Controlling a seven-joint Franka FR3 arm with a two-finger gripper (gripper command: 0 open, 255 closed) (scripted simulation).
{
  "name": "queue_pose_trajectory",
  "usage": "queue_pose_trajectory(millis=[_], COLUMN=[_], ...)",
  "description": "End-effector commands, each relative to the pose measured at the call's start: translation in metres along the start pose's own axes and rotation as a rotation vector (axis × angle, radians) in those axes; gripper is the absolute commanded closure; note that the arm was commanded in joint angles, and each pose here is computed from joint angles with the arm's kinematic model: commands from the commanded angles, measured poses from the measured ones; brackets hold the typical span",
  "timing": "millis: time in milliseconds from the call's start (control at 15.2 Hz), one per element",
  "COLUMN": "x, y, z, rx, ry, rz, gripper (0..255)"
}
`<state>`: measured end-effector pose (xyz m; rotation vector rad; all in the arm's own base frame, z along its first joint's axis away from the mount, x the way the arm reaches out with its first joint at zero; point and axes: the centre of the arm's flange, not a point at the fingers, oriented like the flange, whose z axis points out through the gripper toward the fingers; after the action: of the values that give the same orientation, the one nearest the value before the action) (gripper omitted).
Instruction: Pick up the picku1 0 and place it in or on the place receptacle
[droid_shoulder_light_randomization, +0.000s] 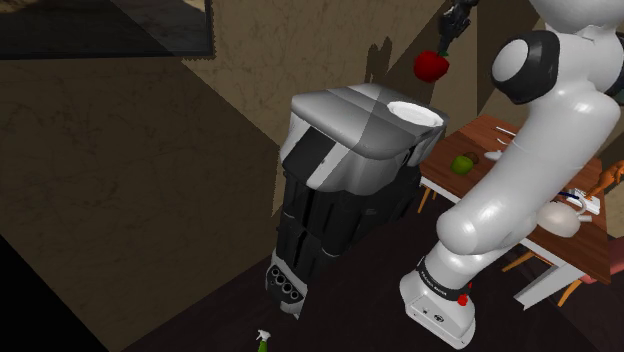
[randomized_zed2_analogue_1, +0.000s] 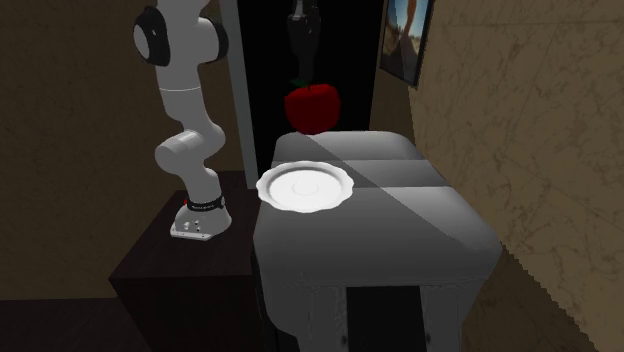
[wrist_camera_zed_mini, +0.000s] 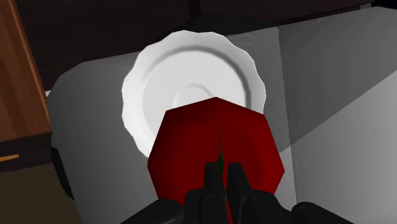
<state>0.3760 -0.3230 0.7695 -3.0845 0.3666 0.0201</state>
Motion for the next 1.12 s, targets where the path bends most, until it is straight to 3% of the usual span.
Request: queue_pose_trajectory(millis=[0, 1056], x=[-0.003, -0.001], y=[0.008, 0.011], z=[0.007, 0.092], rx=[0.000, 0.000], ry=[0.001, 0.001], rz=[-0.002, -0.002], gripper=[255, 255])
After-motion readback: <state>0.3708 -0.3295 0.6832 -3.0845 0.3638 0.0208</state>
